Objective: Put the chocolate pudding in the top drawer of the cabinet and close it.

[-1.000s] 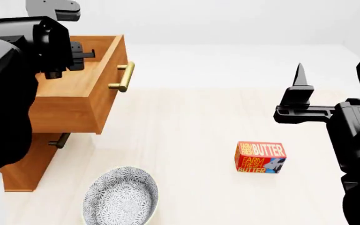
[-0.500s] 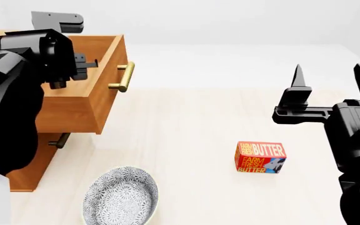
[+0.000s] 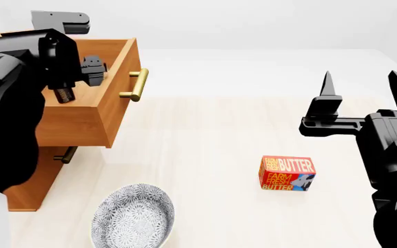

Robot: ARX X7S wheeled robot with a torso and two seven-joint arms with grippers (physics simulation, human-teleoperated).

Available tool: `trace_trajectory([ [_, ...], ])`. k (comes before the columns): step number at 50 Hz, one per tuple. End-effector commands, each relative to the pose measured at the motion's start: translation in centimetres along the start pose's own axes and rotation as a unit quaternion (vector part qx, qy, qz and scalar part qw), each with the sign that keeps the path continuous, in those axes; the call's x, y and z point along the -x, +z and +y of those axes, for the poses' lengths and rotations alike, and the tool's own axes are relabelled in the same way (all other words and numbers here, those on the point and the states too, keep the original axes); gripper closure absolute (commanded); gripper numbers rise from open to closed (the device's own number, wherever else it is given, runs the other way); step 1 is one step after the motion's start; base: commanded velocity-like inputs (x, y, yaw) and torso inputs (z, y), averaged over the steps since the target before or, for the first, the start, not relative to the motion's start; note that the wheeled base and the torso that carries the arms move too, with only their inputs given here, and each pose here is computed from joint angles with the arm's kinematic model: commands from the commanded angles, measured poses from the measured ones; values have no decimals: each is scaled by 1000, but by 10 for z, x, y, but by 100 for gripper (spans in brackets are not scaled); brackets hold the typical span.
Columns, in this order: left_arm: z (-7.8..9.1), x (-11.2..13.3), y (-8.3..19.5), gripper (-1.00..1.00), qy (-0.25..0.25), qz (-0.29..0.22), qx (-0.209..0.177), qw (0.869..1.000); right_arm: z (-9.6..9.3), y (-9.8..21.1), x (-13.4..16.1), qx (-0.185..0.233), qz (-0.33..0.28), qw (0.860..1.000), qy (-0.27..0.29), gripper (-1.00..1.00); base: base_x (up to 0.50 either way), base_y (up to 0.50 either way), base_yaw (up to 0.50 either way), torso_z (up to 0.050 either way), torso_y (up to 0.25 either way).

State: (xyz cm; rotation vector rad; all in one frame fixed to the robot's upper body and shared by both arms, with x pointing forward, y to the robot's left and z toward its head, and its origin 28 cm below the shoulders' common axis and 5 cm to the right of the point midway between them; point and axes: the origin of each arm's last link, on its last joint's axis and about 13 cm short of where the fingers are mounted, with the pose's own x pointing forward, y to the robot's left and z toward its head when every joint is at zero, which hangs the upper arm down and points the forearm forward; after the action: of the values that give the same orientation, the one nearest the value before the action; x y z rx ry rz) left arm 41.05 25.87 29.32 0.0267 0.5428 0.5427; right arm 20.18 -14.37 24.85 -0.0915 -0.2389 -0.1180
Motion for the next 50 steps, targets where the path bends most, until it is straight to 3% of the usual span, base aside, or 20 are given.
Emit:
trace_trajectory([
  [1, 3, 5, 8, -100, -1, -9, 7, 1000, 0, 0, -1, -1, 0, 1000, 0, -100, 0, 0, 0, 0, 0],
  [18, 3, 31, 41, -100, -27, -68, 15, 997, -1, 2, 0, -1, -2, 1000, 0, -100, 0, 0, 0, 0, 0],
  [29, -7, 44, 57, -100, -77, -131, 20, 988, -1, 5, 2, -3, -5, 1000, 1, -100, 0, 0, 0, 0, 0],
  [34, -18, 51, 62, -100, -141, -169, 16, 975, 0, 6, 2, -3, -5, 1000, 2, -100, 0, 0, 0, 0, 0],
  [50, -55, 62, 47, -100, -251, -192, -66, 946, 0, 3, 1, -3, -4, 1000, 3, -100, 0, 0, 0, 0, 0],
])
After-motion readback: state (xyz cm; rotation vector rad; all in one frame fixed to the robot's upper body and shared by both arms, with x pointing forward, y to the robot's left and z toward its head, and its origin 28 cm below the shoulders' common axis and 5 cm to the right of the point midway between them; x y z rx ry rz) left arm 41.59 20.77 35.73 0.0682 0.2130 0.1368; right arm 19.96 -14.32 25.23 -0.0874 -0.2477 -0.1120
